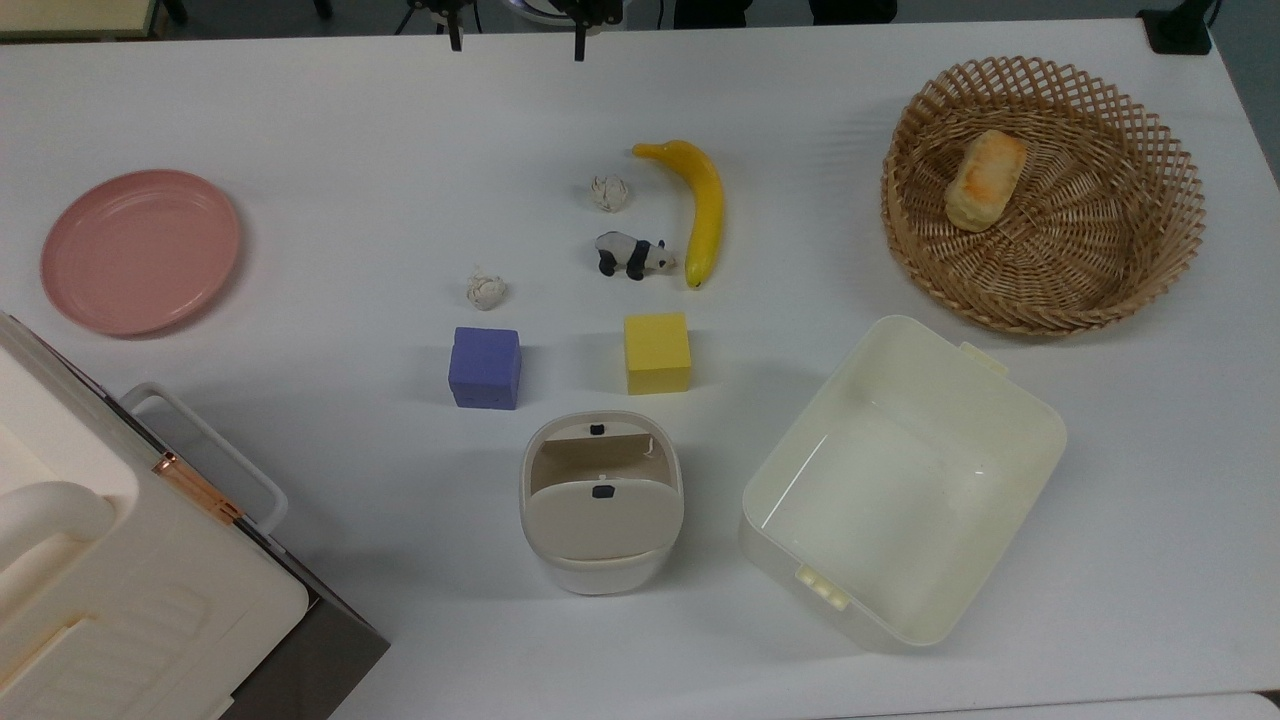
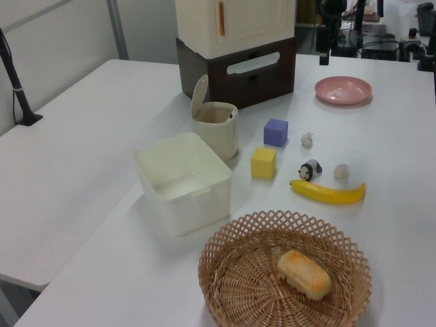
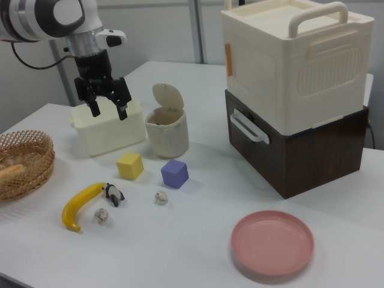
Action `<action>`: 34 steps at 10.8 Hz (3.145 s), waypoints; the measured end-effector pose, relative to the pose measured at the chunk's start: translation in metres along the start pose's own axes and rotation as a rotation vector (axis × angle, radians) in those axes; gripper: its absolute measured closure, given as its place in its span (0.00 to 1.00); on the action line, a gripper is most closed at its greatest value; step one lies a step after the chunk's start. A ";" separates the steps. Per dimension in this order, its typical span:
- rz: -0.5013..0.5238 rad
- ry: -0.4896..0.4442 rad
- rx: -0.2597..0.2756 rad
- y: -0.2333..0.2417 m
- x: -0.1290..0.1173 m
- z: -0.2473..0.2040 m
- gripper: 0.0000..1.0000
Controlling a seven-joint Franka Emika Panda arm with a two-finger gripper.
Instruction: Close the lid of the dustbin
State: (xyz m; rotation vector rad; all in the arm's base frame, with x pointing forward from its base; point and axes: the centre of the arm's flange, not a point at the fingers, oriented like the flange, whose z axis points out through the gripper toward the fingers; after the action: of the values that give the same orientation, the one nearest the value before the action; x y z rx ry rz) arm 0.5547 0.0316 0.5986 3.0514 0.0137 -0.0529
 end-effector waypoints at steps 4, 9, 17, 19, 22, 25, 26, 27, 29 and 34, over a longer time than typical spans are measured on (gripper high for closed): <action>0.001 0.018 0.001 0.000 0.001 -0.008 0.00; -0.002 0.031 0.002 -0.001 0.007 -0.006 0.00; -0.008 0.082 0.006 -0.006 0.013 -0.011 0.19; -0.021 0.082 0.006 -0.006 0.013 -0.011 0.54; -0.054 0.083 0.005 -0.007 0.013 -0.011 0.97; -0.058 0.083 0.005 -0.007 0.013 -0.011 0.99; -0.058 0.083 0.005 -0.007 0.013 -0.011 0.99; -0.058 0.092 0.005 -0.007 0.014 -0.011 0.99; -0.059 0.163 0.017 -0.009 0.024 -0.015 0.99; -0.056 0.343 0.045 -0.016 0.075 -0.010 0.99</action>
State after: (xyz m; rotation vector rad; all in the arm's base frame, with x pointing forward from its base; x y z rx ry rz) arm 0.6301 0.0490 0.6041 3.0616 0.1228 0.4721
